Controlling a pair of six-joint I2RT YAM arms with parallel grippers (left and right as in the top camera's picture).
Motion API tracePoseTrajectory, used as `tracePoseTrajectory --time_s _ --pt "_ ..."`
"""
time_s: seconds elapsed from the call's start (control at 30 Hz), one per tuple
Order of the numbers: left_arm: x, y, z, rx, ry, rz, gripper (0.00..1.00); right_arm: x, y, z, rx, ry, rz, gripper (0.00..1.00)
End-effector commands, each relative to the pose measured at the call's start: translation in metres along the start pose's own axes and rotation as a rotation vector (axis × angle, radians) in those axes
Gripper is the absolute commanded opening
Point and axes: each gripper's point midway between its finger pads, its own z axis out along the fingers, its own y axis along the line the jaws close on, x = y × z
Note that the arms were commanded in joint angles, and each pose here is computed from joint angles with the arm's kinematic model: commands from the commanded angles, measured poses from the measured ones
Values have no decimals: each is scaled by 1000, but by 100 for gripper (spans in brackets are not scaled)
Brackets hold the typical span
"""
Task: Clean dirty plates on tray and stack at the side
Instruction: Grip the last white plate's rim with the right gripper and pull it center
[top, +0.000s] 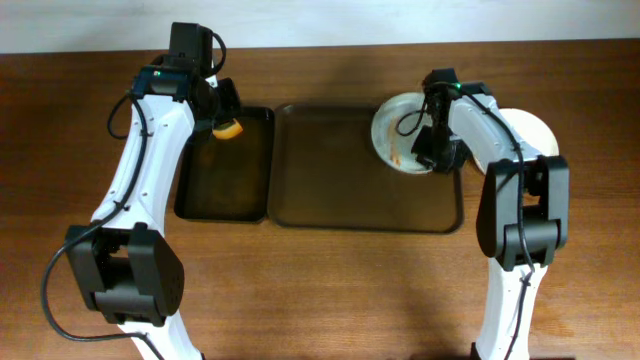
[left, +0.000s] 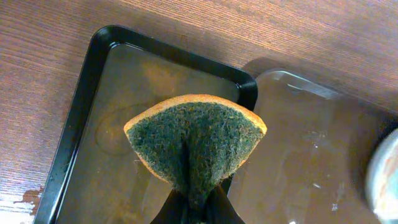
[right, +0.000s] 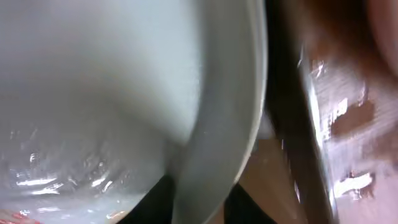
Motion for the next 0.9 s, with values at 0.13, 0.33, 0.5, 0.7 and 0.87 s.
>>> tracePoseTrajectory --time_s 0.13,0.33,0.5,0.7,0.87 --pt "0 1 2 -8 3 16 0 77 41 -19 10 136 -269 24" --pt "0 1 2 -8 3 16 0 34 75 -79 -127 -99 -657 45" --pt "-1 1 2 -7 1 16 0 -7 100 -51 -159 -228 -803 52" --pt "1 -8 2 18 2 26 0 19 102 -14 -241 -68 -875 47" --pt "2 -15 2 26 0 39 0 26 101 -2 -263 -1 -755 4"
